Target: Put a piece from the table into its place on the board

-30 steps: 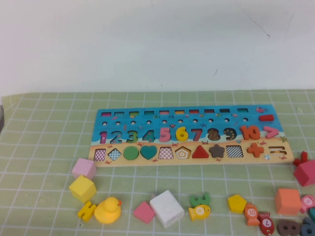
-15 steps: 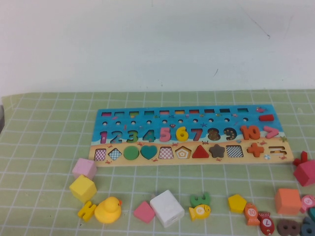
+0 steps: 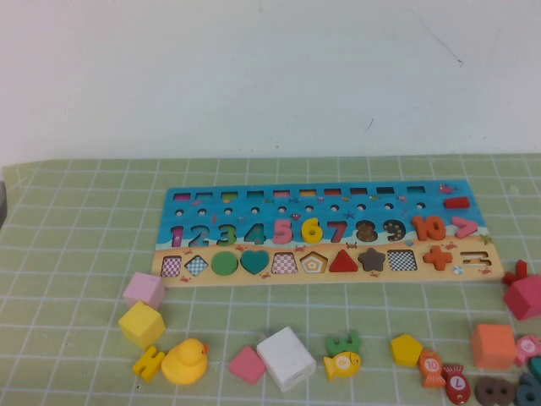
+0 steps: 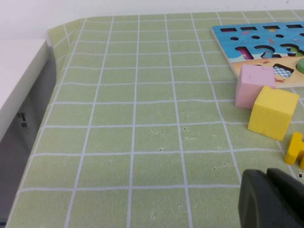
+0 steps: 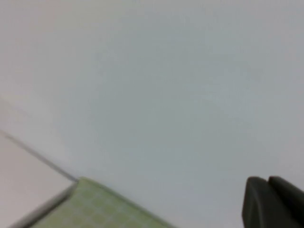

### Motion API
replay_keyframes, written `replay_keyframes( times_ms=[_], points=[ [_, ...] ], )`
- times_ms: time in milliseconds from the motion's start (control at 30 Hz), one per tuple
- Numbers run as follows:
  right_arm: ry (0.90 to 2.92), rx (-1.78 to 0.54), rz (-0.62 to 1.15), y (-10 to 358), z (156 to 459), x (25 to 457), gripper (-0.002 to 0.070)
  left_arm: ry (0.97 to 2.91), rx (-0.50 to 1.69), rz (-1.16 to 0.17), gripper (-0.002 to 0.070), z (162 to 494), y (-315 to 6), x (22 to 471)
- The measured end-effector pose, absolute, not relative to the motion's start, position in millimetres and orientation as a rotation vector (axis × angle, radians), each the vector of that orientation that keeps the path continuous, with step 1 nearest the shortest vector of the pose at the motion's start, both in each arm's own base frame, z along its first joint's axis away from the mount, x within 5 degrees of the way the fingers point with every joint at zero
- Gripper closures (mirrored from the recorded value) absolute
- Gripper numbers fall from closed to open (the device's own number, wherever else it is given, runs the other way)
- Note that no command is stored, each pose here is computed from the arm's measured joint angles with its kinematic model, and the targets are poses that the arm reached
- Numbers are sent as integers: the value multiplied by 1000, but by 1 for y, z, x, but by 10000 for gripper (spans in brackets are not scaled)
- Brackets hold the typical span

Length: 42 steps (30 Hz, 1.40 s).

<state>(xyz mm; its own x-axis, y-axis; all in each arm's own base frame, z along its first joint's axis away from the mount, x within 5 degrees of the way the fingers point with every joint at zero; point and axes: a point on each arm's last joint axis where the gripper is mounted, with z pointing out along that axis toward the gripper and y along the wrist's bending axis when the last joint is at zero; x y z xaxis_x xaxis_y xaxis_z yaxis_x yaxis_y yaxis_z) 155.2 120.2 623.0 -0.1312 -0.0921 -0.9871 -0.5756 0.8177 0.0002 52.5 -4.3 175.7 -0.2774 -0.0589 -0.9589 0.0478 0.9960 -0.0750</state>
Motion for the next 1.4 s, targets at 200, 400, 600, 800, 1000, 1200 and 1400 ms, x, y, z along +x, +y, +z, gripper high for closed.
replay_keyframes(
  times_ms=[200,400,600,800,1000,1200,1400],
  points=[
    [1593,-548,199,102,591,155,677,1849,-8,-103,677,176,-4,52],
    [1656,-540,88,74,511,148,677,1849,-8,-103,677,176,-4,52],
    [1779,-392,24,33,422,119,677,1849,-8,-103,677,176,-4,52],
    [1759,-223,-14,8,337,74,677,1849,-8,-103,677,176,-4,52],
    [1719,-74,-46,-1,263,50,677,1849,-8,-103,677,176,-4,52],
    [1740,-9,-17,-1,227,48,678,1849,-8,-103,677,176,-4,52],
    [1809,-6,-10,0,204,51,677,1849,-8,-103,677,176,-4,52]
  ],
)
